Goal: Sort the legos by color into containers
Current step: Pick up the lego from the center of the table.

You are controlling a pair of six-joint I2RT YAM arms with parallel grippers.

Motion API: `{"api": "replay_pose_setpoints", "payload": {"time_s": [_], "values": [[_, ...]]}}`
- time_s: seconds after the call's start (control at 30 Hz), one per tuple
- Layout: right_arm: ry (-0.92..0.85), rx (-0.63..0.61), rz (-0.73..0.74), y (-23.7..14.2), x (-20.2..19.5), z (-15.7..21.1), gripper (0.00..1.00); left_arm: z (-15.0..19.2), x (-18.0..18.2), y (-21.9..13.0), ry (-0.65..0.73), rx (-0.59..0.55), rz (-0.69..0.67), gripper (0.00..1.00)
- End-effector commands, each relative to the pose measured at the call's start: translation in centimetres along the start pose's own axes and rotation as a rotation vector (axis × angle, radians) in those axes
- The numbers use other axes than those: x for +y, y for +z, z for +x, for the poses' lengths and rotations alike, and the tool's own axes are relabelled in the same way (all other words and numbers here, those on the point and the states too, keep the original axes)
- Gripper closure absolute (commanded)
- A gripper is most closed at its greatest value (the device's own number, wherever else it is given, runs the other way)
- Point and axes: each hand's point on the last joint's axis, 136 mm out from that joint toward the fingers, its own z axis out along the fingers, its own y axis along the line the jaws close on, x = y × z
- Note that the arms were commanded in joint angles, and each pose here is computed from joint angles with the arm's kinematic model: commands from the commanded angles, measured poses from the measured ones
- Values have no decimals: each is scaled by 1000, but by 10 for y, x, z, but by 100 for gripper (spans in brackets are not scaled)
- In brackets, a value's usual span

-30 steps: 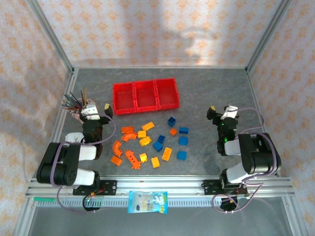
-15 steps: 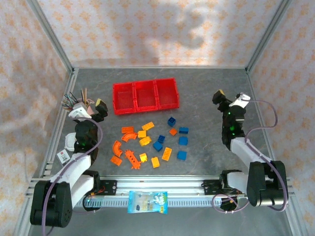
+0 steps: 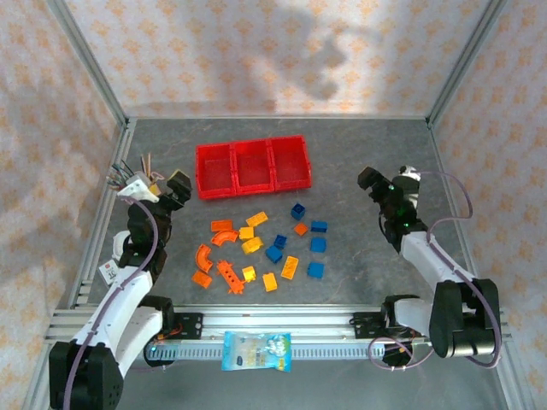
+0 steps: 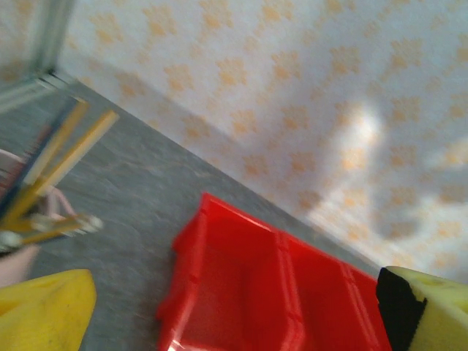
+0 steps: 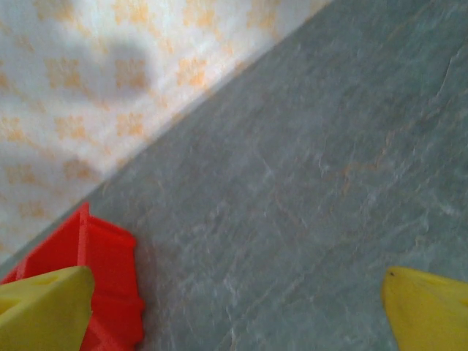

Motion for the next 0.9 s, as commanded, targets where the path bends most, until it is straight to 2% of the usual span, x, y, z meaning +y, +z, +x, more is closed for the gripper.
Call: {"api": "replay_pose_setpoints", "payload": {"time_s": [0.0, 0.2, 0.43, 0.67, 0.87], "values": [[-33, 80, -44, -7, 21, 10, 0, 36, -30, -7, 18, 166, 89, 1], [-55, 220, -85, -16, 38, 41, 0, 88, -89, -14, 91, 359, 242, 1], [-84, 366, -119, -32, 49, 85, 0, 157, -149, -25, 297, 547, 388, 5], [-105, 445, -173, -45, 49, 106, 0, 222, -183, -25, 474, 712, 478, 12], [-116, 470, -172, -50, 47, 111, 0, 275, -194, -13, 687, 802, 458, 15]]}}
